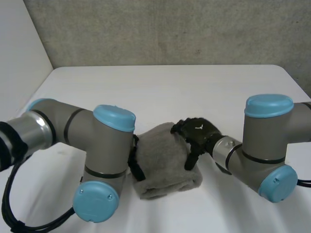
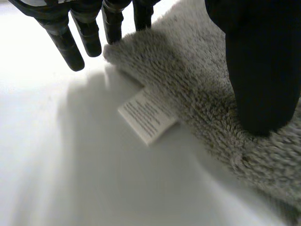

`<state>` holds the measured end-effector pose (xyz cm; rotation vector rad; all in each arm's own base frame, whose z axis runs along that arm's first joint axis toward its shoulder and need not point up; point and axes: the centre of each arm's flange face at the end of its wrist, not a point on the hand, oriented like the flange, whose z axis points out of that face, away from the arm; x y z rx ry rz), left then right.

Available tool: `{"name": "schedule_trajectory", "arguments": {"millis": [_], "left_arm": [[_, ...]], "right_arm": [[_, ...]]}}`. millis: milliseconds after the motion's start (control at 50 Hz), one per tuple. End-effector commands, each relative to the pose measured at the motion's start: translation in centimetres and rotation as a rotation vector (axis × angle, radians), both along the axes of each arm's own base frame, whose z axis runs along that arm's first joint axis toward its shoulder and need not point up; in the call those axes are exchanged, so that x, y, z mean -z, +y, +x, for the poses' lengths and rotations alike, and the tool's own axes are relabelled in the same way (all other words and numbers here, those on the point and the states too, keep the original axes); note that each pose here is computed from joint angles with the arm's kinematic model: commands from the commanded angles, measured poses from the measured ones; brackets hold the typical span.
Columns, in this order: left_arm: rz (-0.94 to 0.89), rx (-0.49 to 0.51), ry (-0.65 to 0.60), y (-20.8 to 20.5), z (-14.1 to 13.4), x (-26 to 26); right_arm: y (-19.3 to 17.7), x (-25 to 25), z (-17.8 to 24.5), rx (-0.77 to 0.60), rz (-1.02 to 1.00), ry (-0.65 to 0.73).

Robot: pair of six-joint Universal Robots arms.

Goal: Fold the towel.

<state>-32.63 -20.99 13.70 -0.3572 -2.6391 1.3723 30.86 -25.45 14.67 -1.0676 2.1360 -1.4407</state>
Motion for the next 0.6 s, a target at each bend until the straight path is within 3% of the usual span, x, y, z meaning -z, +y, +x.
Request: {"name": "schedule_trajectory", "arguments": {"millis": [20,60,120,220,280,320,420,600], "left_arm": [[-0.106,0.003,0.114,-0.3,0.2,-5.6],[-0.184,0.009,0.204,-0.6,0.8,-9.8],[-0.226,0.009,0.25,-0.9,1.4,-12.1],[-0.406,0.018,0.405,-1.6,5.1,-21.0],[-0.434,0.01,0.417,-1.7,6.4,-22.6],[-0.458,-0.026,0.418,-2.1,8.9,-24.5],[-0.433,-0.02,0.417,-1.9,10.1,-25.0],[-0.375,-0.011,0.401,-1.4,9.9,-23.3]], "right_arm": [[-0.7,-6.9,-0.6,0.058,-0.207,-0.05],[-0.7,-9.0,-0.7,0.068,-0.26,-0.08],[-0.8,-12.5,-1.1,0.124,-0.334,-0.144],[-1.0,-17.5,-2.6,0.263,-0.423,-0.248],[-0.5,-20.2,-4.0,0.327,-0.485,-0.276],[-0.5,-20.8,-4.7,0.35,-0.498,-0.279],[-0.4,-21.3,-5.3,0.363,-0.504,-0.283],[0.1,-20.4,-5.3,0.354,-0.455,-0.247]]}}
